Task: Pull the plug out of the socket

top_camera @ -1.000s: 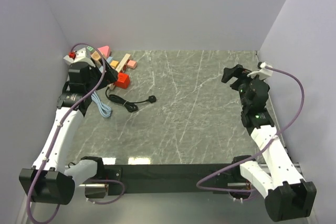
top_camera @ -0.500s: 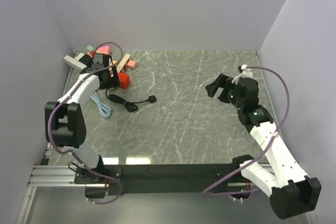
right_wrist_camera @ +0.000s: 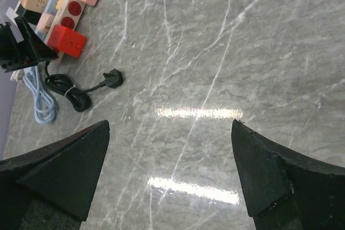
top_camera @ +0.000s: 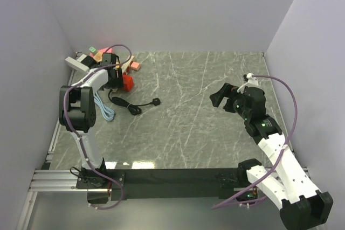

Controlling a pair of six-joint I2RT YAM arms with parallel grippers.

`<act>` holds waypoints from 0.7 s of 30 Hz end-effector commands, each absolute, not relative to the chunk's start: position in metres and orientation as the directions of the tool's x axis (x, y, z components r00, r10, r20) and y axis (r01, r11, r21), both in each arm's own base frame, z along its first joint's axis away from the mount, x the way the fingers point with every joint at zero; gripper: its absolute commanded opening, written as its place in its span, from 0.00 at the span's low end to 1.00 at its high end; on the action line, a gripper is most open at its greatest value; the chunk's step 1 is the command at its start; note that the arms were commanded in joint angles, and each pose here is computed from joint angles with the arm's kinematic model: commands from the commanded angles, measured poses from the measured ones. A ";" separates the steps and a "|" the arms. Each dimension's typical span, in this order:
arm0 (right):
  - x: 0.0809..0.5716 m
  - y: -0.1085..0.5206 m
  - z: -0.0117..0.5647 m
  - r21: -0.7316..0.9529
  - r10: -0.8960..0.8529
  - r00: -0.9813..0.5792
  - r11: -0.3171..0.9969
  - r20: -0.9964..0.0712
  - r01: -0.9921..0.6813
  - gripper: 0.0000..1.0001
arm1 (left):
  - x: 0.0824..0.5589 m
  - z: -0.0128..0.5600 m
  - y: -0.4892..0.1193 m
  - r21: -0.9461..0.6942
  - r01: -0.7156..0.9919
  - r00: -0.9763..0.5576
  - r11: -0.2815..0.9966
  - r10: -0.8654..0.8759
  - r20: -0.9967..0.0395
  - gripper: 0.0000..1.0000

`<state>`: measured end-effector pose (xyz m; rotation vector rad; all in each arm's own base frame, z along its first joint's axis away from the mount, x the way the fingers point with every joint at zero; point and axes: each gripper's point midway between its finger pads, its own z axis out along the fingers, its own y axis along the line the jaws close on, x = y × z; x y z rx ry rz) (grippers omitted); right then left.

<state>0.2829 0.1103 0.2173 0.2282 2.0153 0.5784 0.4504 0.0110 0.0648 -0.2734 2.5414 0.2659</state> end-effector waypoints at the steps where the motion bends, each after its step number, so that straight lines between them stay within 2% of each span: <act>1: 0.279 0.109 0.221 0.488 0.394 -0.476 0.868 -0.787 -0.088 1.00 | 0.469 0.064 0.013 0.077 -0.220 -0.812 0.972 -0.139 -0.567 0.80; 5: 0.280 0.108 0.219 0.481 0.391 -0.471 0.873 -0.791 -0.083 1.00 | 0.481 0.069 -0.003 -0.006 -0.159 -0.788 0.987 -0.130 -0.602 0.71; 8: 0.281 0.108 0.218 0.483 0.393 -0.475 0.872 -0.787 -0.080 1.00 | 0.483 0.066 -0.010 -0.039 -0.134 -0.793 0.990 -0.130 -0.594 0.56; 9: 0.281 0.108 0.217 0.484 0.394 -0.476 0.872 -0.786 -0.078 1.00 | 0.482 0.065 -0.014 -0.054 -0.123 -0.797 0.991 -0.131 -0.590 0.45; 11: 0.282 0.107 0.216 0.483 0.397 -0.470 0.873 -0.788 -0.073 1.00 | 0.479 0.062 -0.024 -0.081 -0.103 -0.803 0.991 -0.131 -0.582 0.32; 12: 0.282 0.107 0.215 0.484 0.398 -0.472 0.872 -0.787 -0.072 1.00 | 0.474 0.058 -0.033 -0.085 -0.086 -0.809 0.993 -0.119 -0.576 0.20; 15: 0.284 0.109 0.209 0.481 0.392 -0.494 0.875 -0.776 -0.061 1.00 | 0.456 0.059 -0.057 -0.081 -0.042 -0.811 0.996 -0.081 -0.580 0.01; 19: 0.288 0.114 0.201 0.486 0.386 -0.528 0.872 -0.756 -0.057 1.00 | 0.432 0.076 -0.087 -0.134 -0.015 -0.798 0.991 -0.092 -0.595 0.01; 21: 0.292 0.118 0.195 0.487 0.382 -0.554 0.872 -0.739 -0.048 1.00 | 0.408 0.069 -0.108 -0.201 -0.006 -0.822 0.980 -0.119 -0.557 0.01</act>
